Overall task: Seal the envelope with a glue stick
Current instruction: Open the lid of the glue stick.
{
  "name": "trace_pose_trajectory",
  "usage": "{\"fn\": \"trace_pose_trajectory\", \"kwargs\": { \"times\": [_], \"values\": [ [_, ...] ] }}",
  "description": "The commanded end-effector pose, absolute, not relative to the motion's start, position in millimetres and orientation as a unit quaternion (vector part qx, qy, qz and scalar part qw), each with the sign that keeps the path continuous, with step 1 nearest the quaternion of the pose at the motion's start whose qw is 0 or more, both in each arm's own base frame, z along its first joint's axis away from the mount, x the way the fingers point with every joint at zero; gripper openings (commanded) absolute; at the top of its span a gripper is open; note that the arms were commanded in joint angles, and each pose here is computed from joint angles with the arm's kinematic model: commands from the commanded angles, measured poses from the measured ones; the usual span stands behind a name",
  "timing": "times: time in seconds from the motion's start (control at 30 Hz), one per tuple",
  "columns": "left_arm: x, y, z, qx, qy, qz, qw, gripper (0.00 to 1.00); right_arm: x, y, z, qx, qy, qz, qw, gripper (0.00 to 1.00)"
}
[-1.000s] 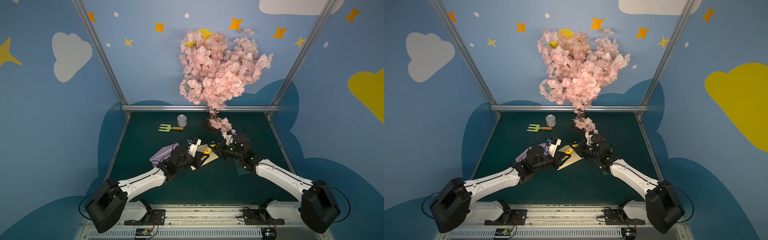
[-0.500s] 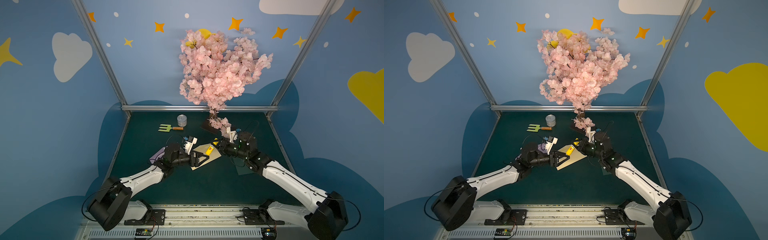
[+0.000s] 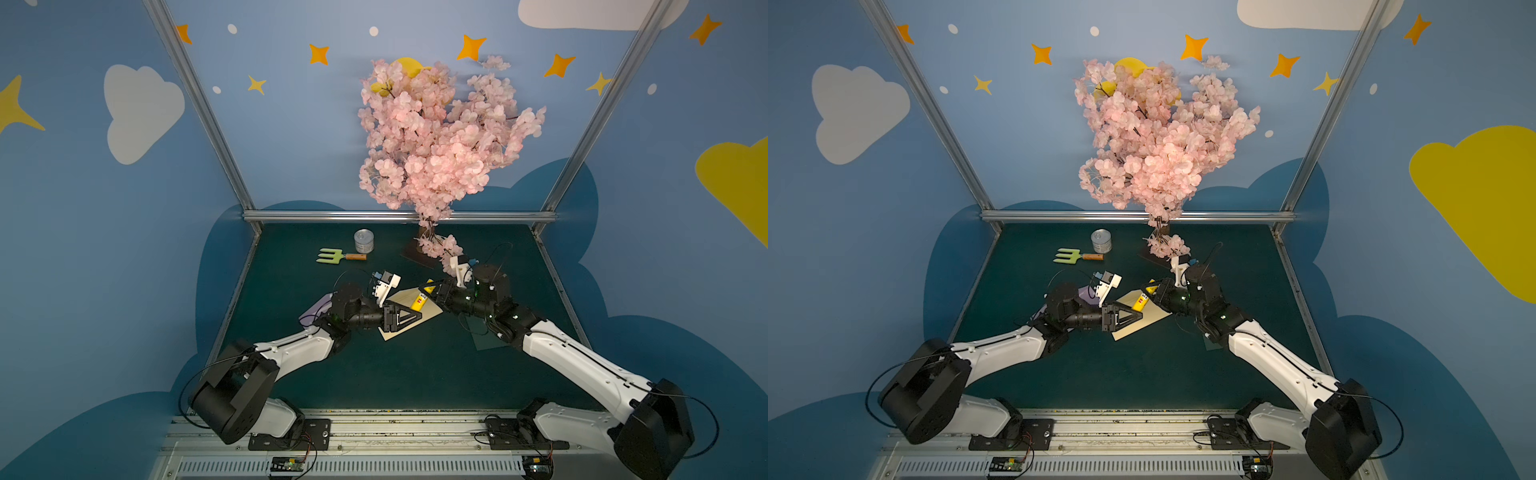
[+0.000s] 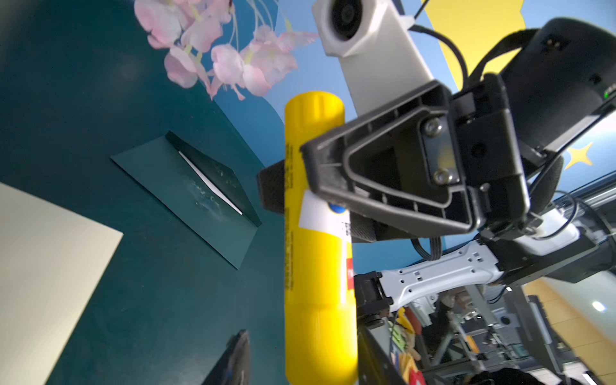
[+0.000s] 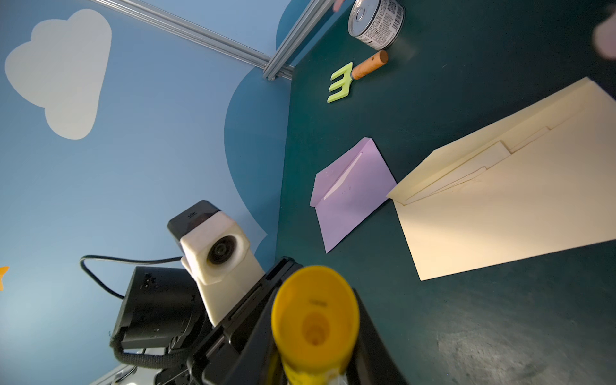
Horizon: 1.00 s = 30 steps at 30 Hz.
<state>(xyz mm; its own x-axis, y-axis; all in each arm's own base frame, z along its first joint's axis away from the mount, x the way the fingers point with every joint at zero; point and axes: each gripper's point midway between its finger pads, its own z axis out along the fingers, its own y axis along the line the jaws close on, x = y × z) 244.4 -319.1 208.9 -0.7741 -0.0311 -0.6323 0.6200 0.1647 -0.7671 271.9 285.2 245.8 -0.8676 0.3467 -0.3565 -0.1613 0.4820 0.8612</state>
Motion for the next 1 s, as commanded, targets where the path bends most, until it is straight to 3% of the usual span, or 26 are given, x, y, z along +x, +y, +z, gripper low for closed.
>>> {"fn": "trace_pose_trajectory", "kwargs": {
  "times": [0.0, 0.13, 0.23, 0.33, 0.47, 0.6, 0.77, 0.87, 0.97],
  "values": [
    [245, -321, 230, 0.225, 0.69, -0.628, 0.282, 0.39, 273, 289, 258, 0.049, 0.817, 0.514, 0.257, 0.0],
    [245, -322, 229, 0.226, 0.69, -0.629, 0.277, 0.32, 273, 292, 256, 0.046, 0.819, 0.514, 0.25, 0.0],
    [244, -322, 229, 0.227, 0.69, -0.63, 0.274, 0.45, 274, 293, 254, 0.046, 0.821, 0.513, 0.247, 0.0],
    [245, -323, 230, 0.227, 0.69, -0.63, 0.276, 0.45, 274, 293, 255, 0.045, 0.82, 0.513, 0.248, 0.0],
    [245, -324, 226, 0.227, 0.692, -0.63, 0.269, 0.31, 274, 292, 254, 0.045, 0.822, 0.509, 0.25, 0.0],
    [247, -325, 223, 0.226, 0.696, -0.629, 0.264, 0.03, 274, 292, 255, 0.043, 0.822, 0.508, 0.252, 0.0],
    [248, -325, 221, 0.227, 0.7, -0.622, 0.267, 0.03, 269, 298, 257, 0.023, 0.827, 0.509, 0.237, 0.0],
    [249, -323, 222, 0.229, 0.702, -0.616, 0.274, 0.03, 267, 300, 258, 0.019, 0.823, 0.517, 0.234, 0.24],
    [250, -322, 221, 0.226, 0.706, -0.611, 0.277, 0.03, 265, 299, 258, 0.02, 0.822, 0.52, 0.232, 0.38]
  ]
}}
